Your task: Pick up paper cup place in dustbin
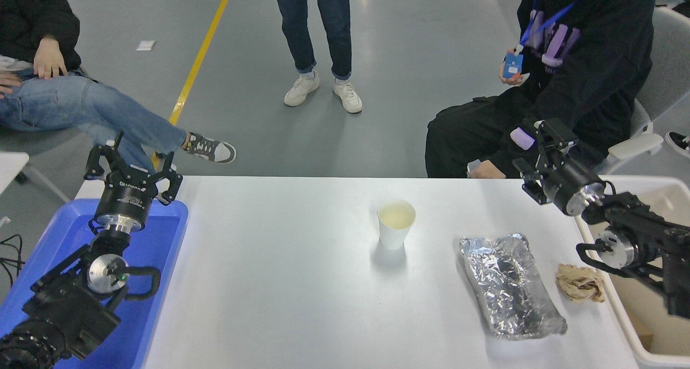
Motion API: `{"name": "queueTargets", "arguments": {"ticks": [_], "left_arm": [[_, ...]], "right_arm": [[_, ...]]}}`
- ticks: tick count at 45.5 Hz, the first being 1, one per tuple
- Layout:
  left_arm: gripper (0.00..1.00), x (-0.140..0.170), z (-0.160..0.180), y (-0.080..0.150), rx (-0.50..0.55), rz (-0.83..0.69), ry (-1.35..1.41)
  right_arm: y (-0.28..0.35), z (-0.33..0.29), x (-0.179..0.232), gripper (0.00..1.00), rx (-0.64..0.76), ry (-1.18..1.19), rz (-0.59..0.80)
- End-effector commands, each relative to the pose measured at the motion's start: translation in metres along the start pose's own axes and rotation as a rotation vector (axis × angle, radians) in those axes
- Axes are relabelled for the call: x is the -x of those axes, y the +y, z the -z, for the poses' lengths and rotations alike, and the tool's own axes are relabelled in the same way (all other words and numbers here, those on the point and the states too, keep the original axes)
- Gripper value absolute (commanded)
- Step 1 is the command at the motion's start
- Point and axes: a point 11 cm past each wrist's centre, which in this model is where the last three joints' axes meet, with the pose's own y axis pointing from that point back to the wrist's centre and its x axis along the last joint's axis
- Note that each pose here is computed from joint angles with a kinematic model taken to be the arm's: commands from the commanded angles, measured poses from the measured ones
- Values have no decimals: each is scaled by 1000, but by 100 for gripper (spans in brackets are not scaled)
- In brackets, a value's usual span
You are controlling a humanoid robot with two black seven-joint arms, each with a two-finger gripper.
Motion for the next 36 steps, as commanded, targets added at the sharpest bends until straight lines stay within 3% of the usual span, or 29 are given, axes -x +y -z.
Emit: {"name": "queueTargets", "arguments": {"ticks": [1, 5, 11, 23, 36], "left_arm": [[98, 1, 0, -1, -3, 4, -1], [98, 0, 0, 0, -3, 4, -1], [98, 0, 0, 0, -3, 4, -3], [98, 0, 0, 0, -4, 3, -3], [98, 0, 0, 0, -2, 1, -3]], "right_arm": [[27, 37, -24, 100, 176, 300, 163], [41, 69, -39, 100, 253, 397, 245], [48, 91, -30, 100, 386, 467, 416], [50, 181, 4, 100, 444, 608, 567], [52, 216, 40, 100, 694, 854, 548]]}}
